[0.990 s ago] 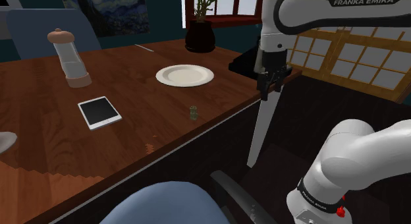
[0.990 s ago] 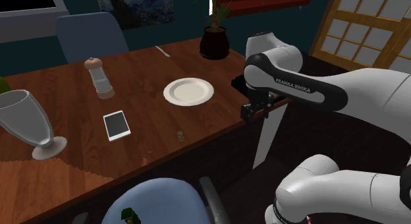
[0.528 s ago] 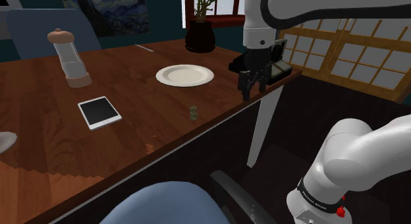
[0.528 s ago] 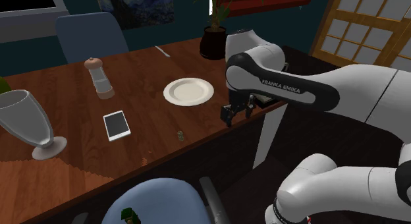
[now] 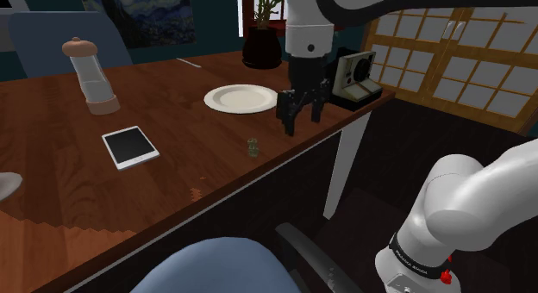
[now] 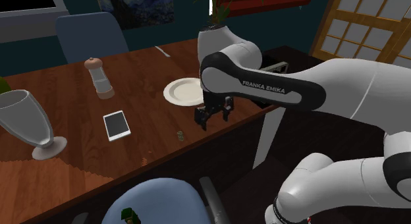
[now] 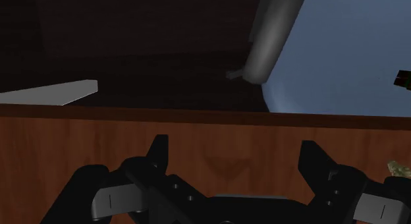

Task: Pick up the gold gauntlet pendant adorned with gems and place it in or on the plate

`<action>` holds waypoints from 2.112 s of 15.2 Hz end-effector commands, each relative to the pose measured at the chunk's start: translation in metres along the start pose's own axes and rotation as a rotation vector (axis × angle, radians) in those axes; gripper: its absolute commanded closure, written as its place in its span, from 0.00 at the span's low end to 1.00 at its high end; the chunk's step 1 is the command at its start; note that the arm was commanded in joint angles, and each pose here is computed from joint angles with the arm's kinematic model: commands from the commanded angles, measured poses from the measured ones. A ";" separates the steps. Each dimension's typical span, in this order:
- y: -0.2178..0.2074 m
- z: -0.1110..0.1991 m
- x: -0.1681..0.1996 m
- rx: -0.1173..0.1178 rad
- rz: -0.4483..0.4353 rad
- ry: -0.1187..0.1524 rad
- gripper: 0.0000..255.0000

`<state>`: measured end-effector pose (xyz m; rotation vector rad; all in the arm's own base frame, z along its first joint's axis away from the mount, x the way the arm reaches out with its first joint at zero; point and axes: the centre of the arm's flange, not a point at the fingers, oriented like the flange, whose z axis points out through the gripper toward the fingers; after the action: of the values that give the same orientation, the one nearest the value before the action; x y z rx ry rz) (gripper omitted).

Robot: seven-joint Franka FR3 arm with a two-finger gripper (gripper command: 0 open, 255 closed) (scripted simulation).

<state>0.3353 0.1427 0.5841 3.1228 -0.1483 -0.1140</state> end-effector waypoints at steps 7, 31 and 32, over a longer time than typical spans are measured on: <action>-0.100 -0.025 0.008 0.016 -0.006 0.058 0.00; -0.129 0.007 0.013 0.020 -0.008 0.074 1.00; -0.129 0.007 0.013 0.020 -0.008 0.074 1.00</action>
<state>0.3601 0.2694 0.5739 3.1424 -0.1362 0.0035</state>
